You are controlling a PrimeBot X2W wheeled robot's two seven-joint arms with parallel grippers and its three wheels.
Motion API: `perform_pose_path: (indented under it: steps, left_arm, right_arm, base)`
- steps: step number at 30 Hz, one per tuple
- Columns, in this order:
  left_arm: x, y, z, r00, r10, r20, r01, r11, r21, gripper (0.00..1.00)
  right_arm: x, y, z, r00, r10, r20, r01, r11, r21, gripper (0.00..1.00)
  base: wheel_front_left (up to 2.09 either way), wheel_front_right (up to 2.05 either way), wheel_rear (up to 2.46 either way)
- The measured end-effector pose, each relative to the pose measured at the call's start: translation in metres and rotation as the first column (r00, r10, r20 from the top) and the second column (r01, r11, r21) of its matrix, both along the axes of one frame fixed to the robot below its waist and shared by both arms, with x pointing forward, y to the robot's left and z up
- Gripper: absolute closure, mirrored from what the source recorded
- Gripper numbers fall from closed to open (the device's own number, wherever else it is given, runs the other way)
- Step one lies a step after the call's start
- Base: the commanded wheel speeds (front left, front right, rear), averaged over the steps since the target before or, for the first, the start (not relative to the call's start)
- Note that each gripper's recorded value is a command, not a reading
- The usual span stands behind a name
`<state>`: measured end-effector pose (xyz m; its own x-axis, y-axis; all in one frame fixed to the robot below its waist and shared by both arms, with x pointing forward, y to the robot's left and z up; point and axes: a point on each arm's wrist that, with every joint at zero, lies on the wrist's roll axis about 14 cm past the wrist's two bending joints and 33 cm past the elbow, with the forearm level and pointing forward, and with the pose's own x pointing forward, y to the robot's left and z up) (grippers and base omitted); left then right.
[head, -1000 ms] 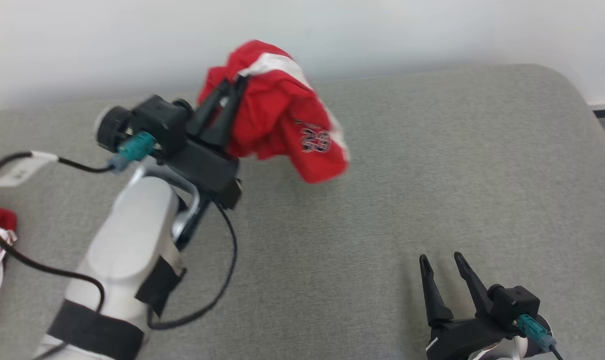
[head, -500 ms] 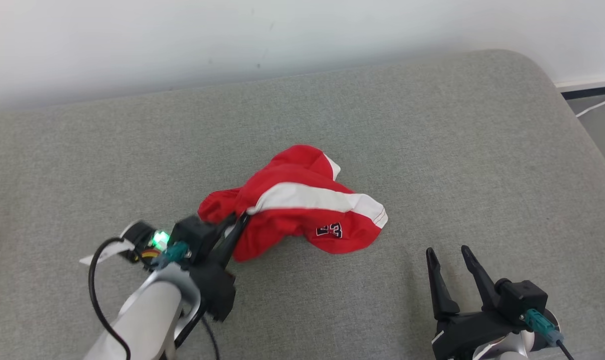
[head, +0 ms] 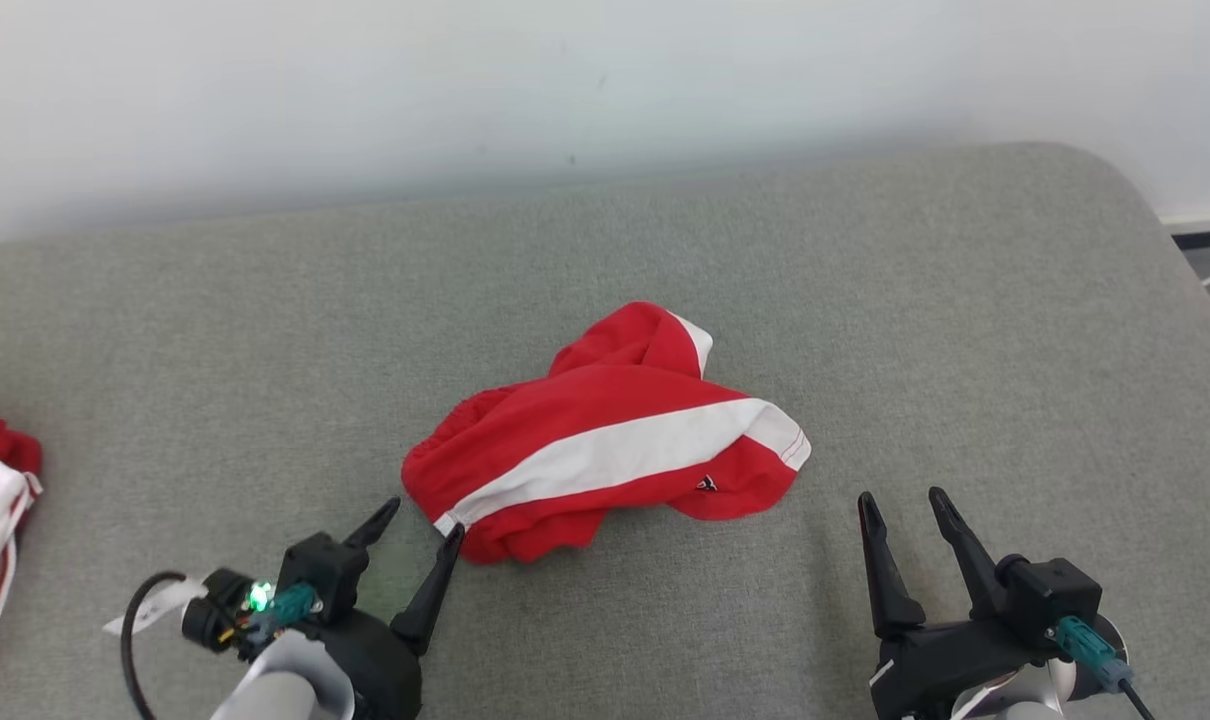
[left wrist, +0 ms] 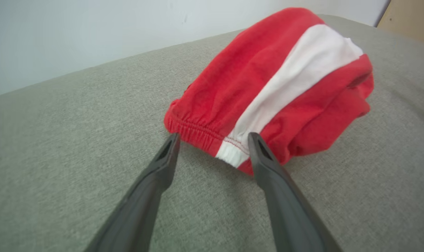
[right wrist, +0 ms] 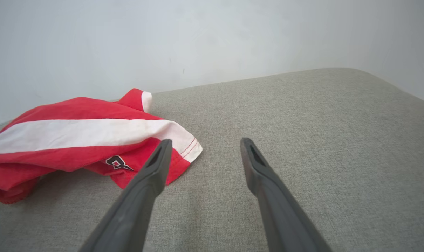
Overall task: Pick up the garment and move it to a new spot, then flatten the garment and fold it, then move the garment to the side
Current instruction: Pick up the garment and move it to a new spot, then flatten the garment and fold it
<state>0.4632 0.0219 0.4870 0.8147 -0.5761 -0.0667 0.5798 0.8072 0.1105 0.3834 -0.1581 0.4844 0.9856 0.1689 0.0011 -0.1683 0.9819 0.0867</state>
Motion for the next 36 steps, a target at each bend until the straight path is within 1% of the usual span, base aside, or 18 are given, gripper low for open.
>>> perform_pose_path:
  steps: [6, 9, 12, 13, 20, 26, 31, 34, 35, 36]
  left_arm:
    - [-0.02, 0.019, 0.009, 0.995, 0.105, 0.005, -0.104, 0.992, -0.072, 0.0]
    - [-0.024, 0.034, 0.019, 0.983, 0.182, 0.025, -0.178, 0.978, -0.111, 0.0]
    - [-0.032, 0.046, 0.02, 0.97, 0.243, 0.016, -0.238, 0.96, -0.147, 0.0]
    - [-0.032, 0.046, 0.02, 0.97, 0.243, 0.016, -0.238, 0.96, -0.147, 0.0]
    - [-0.047, 0.066, 0.017, 0.943, 0.333, -0.011, -0.328, 0.922, -0.203, 0.0]
    - [-0.046, 0.067, 0.013, 0.941, 0.336, -0.039, -0.336, 0.912, -0.234, 0.0]
    - [-0.034, 0.055, 0.014, 0.953, 0.296, -0.068, -0.304, 0.913, -0.274, 0.0]
    - [-0.028, 0.046, 0.008, 0.949, 0.265, -0.17, -0.312, 0.866, -0.39, 0.0]
    - [-0.026, 0.041, 0.006, 0.95, 0.248, -0.188, -0.305, 0.863, -0.402, 0.0]
    - [-0.024, 0.032, 0.005, 0.956, 0.222, -0.191, -0.282, 0.872, -0.399, 0.0]
  right_arm:
    - [-0.008, 0.003, 0.011, 0.999, 0.015, 0.034, -0.015, 1.0, -0.01, 0.0]
    - [-0.008, 0.004, 0.019, 0.998, 0.02, 0.06, -0.019, 1.0, -0.017, 0.0]
    - [-0.01, 0.006, 0.022, 0.997, 0.024, 0.069, -0.023, 1.0, -0.018, 0.0]
    - [-0.01, 0.006, 0.022, 0.997, 0.024, 0.069, -0.023, 1.0, -0.018, 0.0]
    - [-0.014, 0.01, 0.025, 0.996, 0.033, 0.079, -0.032, 0.999, -0.022, 0.0]
    - [-0.014, 0.009, 0.019, 0.998, 0.03, 0.061, -0.029, 0.999, -0.023, 0.0]
    - [-0.013, 0.006, 0.014, 0.999, 0.025, 0.047, -0.023, 0.999, -0.028, 0.0]
    - [-0.013, 0.001, 0.012, 0.999, 0.012, 0.039, -0.01, 0.999, -0.033, 0.0]
    - [-0.013, -0.001, 0.01, 0.999, 0.007, 0.033, -0.005, 0.999, -0.034, 0.0]
    - [-0.012, -0.003, 0.009, 1.0, 0.002, 0.029, -0.001, 0.999, -0.036, 0.0]
  base:
    - [0.0, 0.0, 0.0]
    - [0.0, 0.0, 0.0]
    - [0.0, 0.0, 0.0]
    - [0.0, 0.0, 0.0]
    - [0.0, 0.0, 0.0]
    - [0.0, 0.0, 0.0]
    - [0.0, 0.0, 0.0]
    - [0.0, 0.0, 0.0]
    - [0.0, 0.0, 0.0]
    - [0.0, 0.0, 0.0]
